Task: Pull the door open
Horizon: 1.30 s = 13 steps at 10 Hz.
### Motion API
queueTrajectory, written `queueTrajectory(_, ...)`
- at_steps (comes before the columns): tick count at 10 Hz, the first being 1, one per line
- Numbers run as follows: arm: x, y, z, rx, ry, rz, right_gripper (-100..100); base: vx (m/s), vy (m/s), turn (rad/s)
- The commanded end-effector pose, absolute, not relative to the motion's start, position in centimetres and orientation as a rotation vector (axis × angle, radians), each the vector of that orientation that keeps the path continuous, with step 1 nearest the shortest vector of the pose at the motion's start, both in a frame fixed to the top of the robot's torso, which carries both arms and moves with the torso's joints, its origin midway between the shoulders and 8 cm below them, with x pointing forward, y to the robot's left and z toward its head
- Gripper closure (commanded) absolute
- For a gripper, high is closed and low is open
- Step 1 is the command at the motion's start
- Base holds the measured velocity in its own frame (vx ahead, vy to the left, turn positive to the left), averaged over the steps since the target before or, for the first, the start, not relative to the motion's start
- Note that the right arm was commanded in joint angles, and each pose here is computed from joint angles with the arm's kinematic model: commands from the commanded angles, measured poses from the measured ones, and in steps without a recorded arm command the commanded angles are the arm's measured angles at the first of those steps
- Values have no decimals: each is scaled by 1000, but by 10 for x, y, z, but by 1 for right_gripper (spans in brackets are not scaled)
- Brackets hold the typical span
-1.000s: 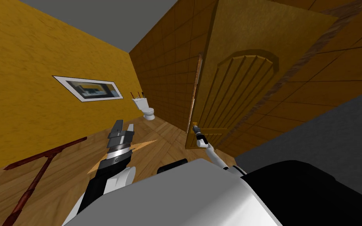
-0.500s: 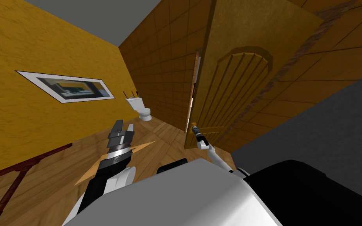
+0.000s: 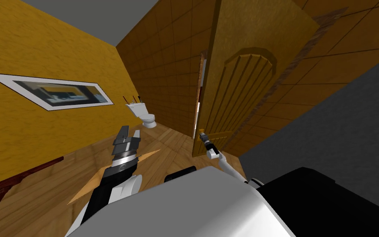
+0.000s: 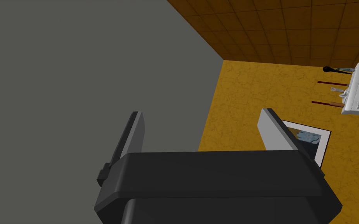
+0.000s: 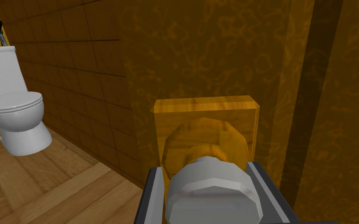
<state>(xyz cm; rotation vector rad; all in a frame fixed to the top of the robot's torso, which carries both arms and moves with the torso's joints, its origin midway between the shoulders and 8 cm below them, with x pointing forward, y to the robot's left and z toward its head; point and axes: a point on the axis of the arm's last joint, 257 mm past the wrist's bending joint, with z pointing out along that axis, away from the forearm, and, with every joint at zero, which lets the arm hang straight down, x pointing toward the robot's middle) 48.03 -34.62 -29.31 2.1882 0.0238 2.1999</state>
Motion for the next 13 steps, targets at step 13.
queueTrajectory(13,438,-260,-296,2310,224,2312,100,-38,-60,-59)
